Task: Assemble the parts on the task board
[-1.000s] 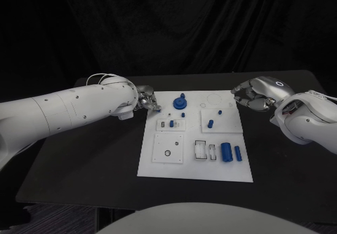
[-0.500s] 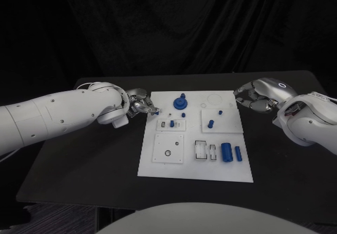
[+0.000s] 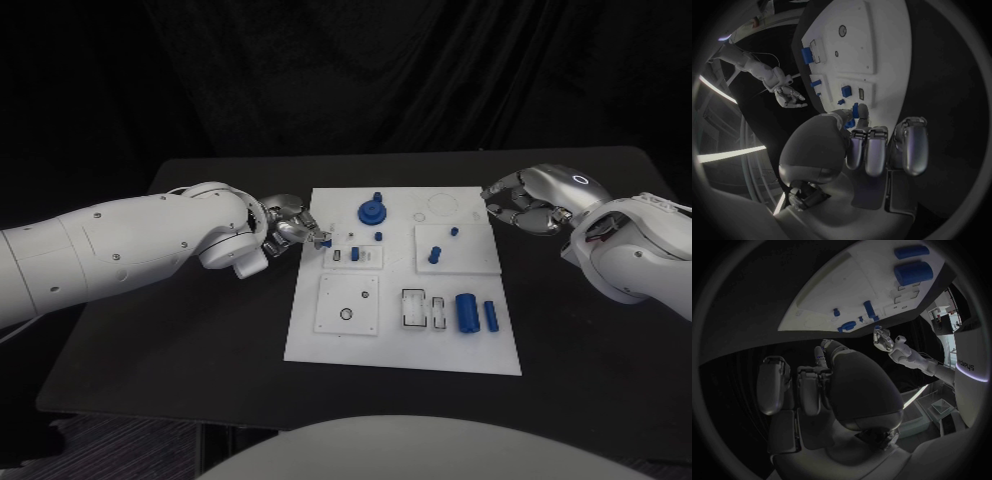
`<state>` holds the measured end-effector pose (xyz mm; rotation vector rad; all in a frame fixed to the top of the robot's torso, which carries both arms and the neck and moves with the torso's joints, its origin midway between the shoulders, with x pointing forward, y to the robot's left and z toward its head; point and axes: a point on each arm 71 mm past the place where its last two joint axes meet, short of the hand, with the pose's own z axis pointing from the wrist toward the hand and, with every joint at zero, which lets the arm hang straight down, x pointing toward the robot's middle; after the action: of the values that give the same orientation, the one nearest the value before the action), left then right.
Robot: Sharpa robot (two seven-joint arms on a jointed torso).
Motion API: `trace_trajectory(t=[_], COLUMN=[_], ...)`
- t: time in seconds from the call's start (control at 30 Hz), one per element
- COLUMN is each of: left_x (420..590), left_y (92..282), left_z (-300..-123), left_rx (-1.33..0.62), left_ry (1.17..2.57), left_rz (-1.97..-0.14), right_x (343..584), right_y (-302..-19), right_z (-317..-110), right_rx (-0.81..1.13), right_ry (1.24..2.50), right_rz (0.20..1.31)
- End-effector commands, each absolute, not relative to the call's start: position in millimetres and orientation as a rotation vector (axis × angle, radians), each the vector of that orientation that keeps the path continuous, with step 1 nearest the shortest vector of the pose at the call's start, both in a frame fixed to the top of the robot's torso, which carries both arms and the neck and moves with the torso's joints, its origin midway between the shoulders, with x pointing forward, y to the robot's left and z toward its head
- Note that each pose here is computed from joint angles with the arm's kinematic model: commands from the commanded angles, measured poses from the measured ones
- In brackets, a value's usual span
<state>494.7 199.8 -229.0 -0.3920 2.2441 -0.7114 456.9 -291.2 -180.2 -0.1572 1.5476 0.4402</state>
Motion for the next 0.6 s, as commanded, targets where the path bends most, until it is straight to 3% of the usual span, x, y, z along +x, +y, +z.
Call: trace_trajectory(t=[0.03,0.6], left_x=[493.0,484.1], left_y=[197.2,188.2], left_z=[-231.0,-245.7], left_rx=[-0.390,-0.299], left_ry=[2.222,2.185], left_rz=[-0.689,-0.641], right_x=[457.1,457.2], right_y=[-292.2,-292.5], right_z=[-182.0,-182.5], right_rx=[-0.138,-0.125], right_ry=[1.557,1.561], right_rz=[0.431,0.435])
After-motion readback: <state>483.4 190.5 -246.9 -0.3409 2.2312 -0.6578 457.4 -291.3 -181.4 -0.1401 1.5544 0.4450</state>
